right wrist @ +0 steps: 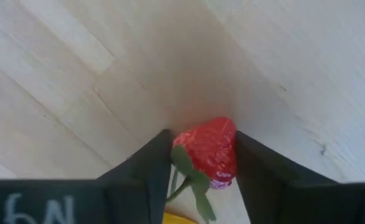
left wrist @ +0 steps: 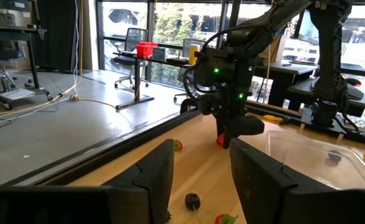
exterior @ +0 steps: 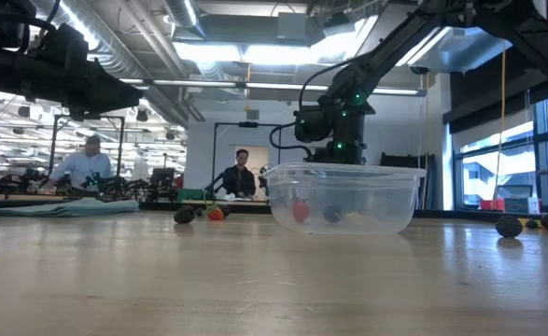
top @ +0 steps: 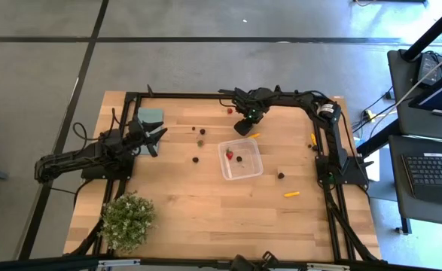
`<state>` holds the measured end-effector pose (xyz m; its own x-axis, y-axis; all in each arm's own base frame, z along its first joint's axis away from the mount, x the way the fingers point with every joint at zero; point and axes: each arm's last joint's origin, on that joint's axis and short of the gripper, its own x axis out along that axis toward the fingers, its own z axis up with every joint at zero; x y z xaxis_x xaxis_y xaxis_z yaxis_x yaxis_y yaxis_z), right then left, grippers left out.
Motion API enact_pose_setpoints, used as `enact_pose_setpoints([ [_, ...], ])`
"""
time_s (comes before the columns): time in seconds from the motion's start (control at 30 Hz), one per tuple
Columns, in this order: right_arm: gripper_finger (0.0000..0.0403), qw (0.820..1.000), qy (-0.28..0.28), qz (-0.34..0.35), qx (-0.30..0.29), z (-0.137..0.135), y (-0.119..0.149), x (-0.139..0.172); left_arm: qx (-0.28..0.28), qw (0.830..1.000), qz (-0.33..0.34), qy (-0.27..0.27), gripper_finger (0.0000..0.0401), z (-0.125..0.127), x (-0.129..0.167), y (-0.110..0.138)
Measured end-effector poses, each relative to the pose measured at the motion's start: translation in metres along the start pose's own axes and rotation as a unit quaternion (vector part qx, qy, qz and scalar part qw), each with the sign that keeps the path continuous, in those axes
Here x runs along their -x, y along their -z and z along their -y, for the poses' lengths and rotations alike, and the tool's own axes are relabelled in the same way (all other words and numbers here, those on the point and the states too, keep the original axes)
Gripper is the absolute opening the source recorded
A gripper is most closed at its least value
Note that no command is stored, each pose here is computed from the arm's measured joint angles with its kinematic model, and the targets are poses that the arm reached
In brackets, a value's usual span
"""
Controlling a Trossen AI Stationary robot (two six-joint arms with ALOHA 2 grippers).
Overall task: Pick and placing Produce into tupperware
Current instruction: Put the top right strawberry into the transparent bin
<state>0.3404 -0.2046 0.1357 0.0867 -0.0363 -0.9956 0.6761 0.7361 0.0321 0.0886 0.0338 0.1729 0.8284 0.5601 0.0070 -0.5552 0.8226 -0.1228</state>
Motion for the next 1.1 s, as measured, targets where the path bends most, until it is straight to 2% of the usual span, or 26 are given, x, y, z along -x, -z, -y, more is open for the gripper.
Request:
enact_pose_setpoints([
  [0.13, 0.0139, 1.000, -0.001, -0.001, 0.001, 0.000, 0.000, 0.000, 0.000, 1.000, 0.000, 0.000, 0.0149, 0.000, 0.000, 0.000],
  [0.4, 0.0140, 1.000, -0.004, -0.021, 0.015, -0.001, -0.006, 0.011, 0.000, 1.000, 0.000, 0.000, 0.0149, 0.000, 0.000, 0.000],
  [0.67, 0.0140, 0.997, -0.015, 0.061, 0.040, -0.009, -0.042, 0.097, 0.000, 1.000, 0.000, 0.000, 0.0149, 0.000, 0.000, 0.000],
  [0.73, 0.0139, 0.996, -0.016, 0.074, 0.055, -0.015, -0.044, 0.121, 0.000, 1.000, 0.000, 0.000, 0.0149, 0.000, 0.000, 0.000],
  [0.93, 0.0141, 0.990, -0.019, 0.044, 0.134, -0.062, -0.020, 0.167, 0.000, 1.000, 0.000, 0.000, 0.0149, 0.000, 0.000, 0.000],
  [1.1, 0.0139, 0.977, -0.027, 0.037, 0.209, -0.115, 0.005, 0.173, 0.000, 1.000, 0.000, 0.000, 0.0149, 0.000, 0.000, 0.000],
])
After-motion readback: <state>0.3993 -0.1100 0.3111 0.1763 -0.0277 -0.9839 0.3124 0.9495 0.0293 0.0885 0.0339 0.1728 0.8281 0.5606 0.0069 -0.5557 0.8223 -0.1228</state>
